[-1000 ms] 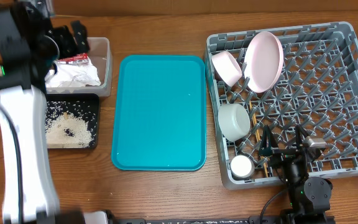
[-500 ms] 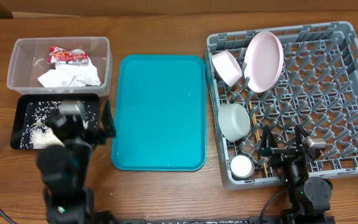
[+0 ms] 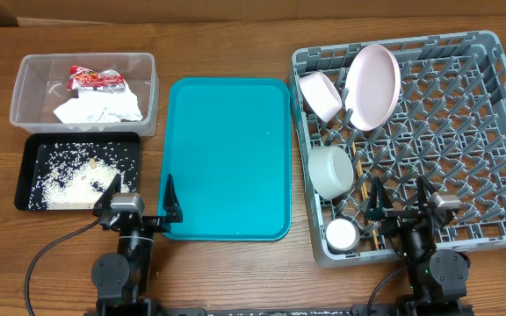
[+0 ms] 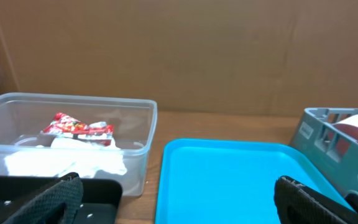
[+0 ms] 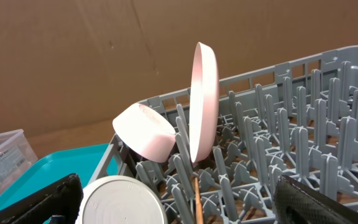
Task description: Sort waste into correct bins and load items into the dishwasher
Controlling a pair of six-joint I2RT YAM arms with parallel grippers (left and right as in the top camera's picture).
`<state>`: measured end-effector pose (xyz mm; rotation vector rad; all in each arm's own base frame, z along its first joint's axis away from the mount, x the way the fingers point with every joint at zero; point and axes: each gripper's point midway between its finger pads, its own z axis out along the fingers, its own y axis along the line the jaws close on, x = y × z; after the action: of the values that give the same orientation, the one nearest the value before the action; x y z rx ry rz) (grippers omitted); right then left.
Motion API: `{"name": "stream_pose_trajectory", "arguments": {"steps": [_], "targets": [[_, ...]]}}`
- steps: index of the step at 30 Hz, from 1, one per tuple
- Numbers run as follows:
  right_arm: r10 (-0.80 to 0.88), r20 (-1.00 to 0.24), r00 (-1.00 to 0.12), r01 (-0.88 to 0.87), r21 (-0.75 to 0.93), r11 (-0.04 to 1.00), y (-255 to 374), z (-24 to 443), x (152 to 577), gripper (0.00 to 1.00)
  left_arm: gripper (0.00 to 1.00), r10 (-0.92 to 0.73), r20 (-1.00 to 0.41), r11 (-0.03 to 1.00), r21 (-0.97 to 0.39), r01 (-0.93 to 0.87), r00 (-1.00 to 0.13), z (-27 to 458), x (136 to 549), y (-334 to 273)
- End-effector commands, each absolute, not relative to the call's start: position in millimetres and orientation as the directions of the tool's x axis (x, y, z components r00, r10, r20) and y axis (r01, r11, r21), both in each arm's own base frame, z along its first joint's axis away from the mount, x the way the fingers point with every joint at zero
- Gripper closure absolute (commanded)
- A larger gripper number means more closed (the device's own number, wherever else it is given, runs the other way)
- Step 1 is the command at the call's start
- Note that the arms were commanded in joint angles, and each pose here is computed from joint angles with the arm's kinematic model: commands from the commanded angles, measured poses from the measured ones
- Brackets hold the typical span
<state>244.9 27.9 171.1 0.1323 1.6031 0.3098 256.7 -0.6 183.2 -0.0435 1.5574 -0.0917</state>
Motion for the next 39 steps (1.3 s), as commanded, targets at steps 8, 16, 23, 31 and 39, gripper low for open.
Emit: {"name": "stream_pose_trajectory", "arguments": {"steps": [8, 16, 23, 31, 39], "targets": [[0.272, -0.961, -0.051, -0.098, 0.275, 0.956, 26, 170, 245, 0.00, 0.00, -0.081, -0.994, 0.996, -0.077, -0.054, -0.075, 155, 246, 12], [0.272, -0.961, -0.051, -0.098, 0.275, 0.956, 26, 170, 245, 0.00, 0.00, -0.078, -0.994, 0.996, -0.074, -0.051, -0.073, 156, 246, 11], [0.271, -0.961, -0.051, -0.098, 0.275, 0.956, 26, 170, 245, 0.00, 0.00, -0.078, -0.994, 0.996, -0.074, -0.051, -0.073, 156, 246, 11], [0.272, -0.961, -0.051, -0.098, 0.275, 0.956, 26, 170, 245, 0.00, 0.00, -0.078, -0.994, 0.996, -0.074, -0.051, -0.073, 156, 246, 11], [0.271, -0.961, -0.051, -0.098, 0.275, 0.956, 26, 170, 245, 0.00, 0.00, -0.078, -0.994, 0.996, -0.074, -0.051, -0.073, 156, 246, 11]]}}
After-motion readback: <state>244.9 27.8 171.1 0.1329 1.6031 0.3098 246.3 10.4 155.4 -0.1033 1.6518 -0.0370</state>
